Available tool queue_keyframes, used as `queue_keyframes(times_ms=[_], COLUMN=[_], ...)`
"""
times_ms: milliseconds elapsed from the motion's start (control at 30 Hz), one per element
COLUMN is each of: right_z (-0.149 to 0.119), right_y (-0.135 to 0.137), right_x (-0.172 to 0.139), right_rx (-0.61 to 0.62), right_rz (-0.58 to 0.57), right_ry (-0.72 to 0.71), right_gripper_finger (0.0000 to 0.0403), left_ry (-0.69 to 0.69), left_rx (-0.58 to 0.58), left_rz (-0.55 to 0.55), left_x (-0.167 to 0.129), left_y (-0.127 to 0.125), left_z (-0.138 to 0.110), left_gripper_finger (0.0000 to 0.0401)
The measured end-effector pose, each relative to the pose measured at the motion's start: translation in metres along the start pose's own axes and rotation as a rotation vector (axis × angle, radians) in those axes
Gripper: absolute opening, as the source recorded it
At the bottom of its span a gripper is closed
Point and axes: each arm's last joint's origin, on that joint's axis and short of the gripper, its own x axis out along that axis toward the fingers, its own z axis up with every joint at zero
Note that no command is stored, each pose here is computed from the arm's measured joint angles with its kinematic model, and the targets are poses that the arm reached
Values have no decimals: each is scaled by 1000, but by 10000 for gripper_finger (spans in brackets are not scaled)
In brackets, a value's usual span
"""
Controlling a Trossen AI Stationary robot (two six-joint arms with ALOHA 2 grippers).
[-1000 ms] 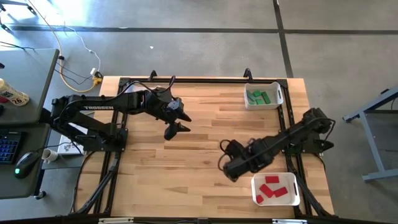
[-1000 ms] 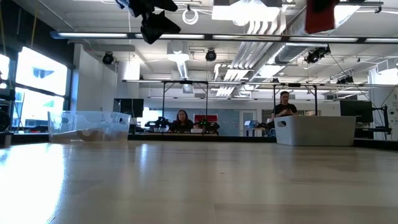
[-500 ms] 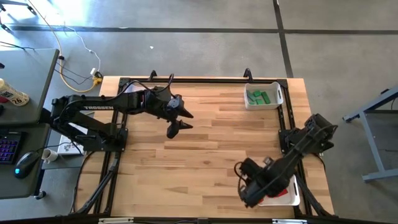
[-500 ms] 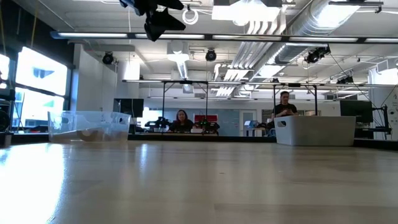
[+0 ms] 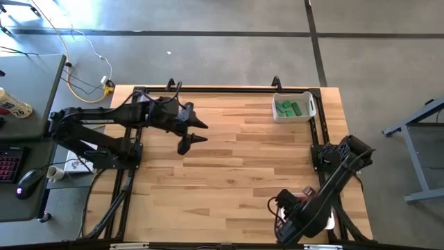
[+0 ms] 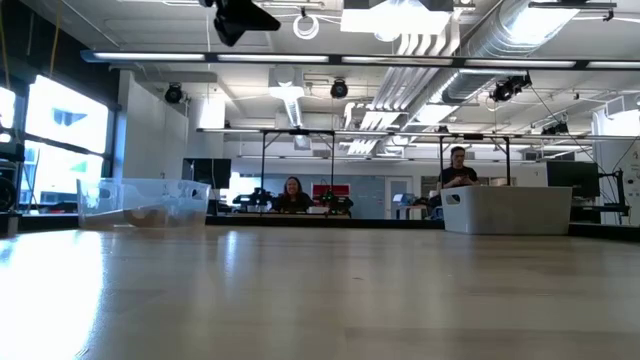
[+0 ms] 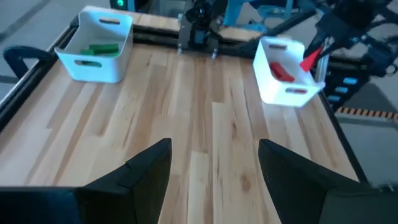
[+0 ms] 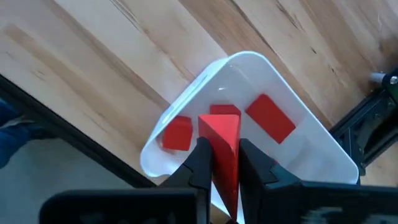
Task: Sort & place blocks by color
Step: Put the red block into the white bin, then return to Home Position
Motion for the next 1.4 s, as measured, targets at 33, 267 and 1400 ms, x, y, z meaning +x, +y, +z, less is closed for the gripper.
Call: queue_keyframes(times_ms=[33, 267, 1400], right_z=[-2, -5, 21], right_y=[2, 14, 3], right_x=[3, 24, 11], right_rx=[-2, -3, 43], right_rz=[-11, -98, -88], right_ry=[-1, 17, -29], right_gripper_finger=[21, 21, 155], left_ry=[8, -21, -486], left_rx=[6, -12, -155], left_rz=[4, 2, -30], left_x=[-5, -34, -123], left_y=[-1, -4, -4], left_z=[-1, -18, -130], left_gripper_finger=[227, 227, 227])
